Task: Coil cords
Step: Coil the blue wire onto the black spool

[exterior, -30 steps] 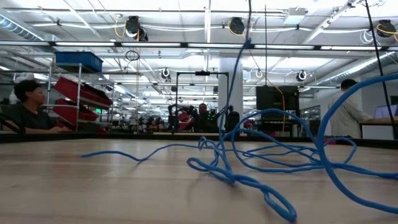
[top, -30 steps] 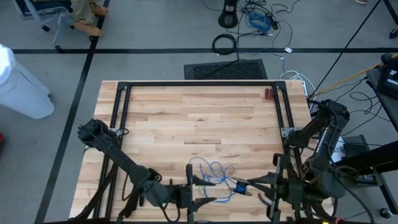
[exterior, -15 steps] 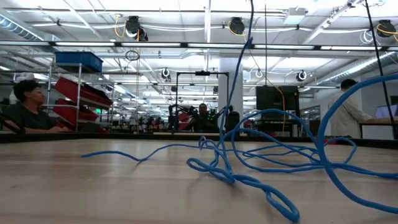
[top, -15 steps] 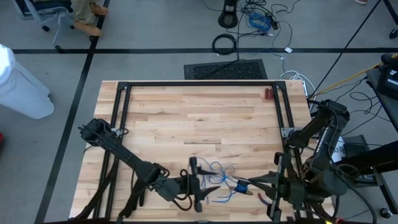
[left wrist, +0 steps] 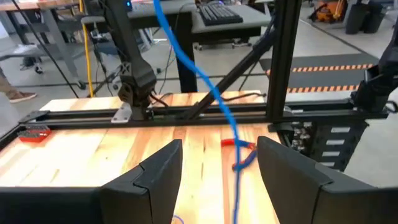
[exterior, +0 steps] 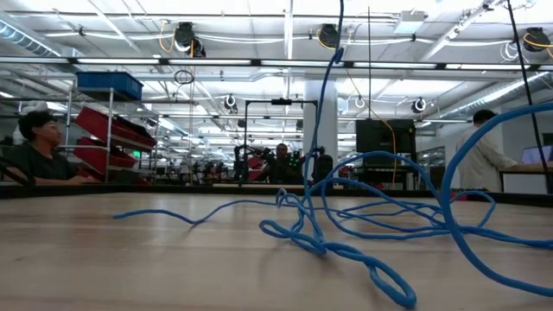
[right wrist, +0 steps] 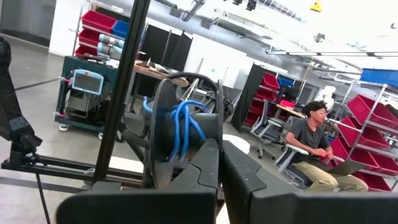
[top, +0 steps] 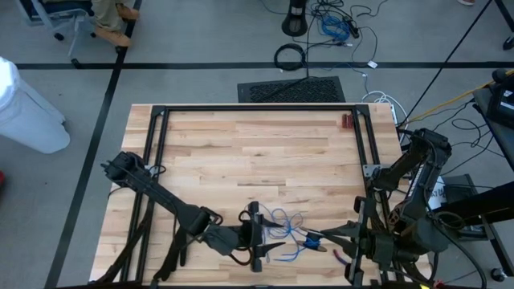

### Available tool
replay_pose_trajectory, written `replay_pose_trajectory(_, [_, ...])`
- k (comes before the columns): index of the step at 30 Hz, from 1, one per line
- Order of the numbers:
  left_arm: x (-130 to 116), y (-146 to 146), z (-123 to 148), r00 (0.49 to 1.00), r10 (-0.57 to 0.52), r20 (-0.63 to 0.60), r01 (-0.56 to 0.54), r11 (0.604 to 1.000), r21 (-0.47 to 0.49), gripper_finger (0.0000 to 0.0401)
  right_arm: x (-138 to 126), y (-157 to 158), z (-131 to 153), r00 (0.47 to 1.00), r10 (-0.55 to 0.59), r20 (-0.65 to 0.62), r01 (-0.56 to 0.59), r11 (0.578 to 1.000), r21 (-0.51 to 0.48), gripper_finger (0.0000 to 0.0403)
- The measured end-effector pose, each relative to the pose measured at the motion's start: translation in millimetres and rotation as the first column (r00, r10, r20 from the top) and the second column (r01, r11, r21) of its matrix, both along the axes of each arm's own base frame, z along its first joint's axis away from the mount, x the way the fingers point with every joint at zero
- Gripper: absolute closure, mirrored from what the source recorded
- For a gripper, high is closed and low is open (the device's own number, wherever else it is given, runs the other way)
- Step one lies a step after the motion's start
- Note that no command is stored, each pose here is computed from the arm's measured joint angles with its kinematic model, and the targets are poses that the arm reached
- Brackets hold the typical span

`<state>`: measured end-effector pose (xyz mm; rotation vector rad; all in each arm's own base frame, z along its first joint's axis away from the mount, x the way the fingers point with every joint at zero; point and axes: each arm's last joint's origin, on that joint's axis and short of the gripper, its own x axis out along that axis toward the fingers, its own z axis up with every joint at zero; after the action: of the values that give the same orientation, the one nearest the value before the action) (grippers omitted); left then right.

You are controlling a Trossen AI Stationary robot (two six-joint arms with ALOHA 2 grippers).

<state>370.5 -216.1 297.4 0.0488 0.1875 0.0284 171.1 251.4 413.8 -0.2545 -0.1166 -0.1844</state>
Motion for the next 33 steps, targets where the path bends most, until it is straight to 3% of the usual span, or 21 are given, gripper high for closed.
replay_pose_trajectory(21, [3.0,3.5,-0.6,0.999,-0.05,-0.012,0.05,0.999,-0.003,0.0324,2.1,-1.4,0.0,1.0,-0.007,0.0,0.007,1.0,0.0,0.0403])
replay_pose_trajectory(27, [3.2,3.8,-0.6,0.998,-0.054,-0.012,0.054,0.999,-0.002,0.0388,2.0,-1.3,0.0,1.0,-0.007,0.0,0.007,1.0,0.0,0.0403])
replay_pose_trajectory(33, [3.4,3.5,-0.1,0.997,-0.071,-0.009,0.071,0.997,0.013,0.0395,2.0,-1.3,0.0,1.0,-0.007,0.0,0.007,1.0,-0.001,0.0403])
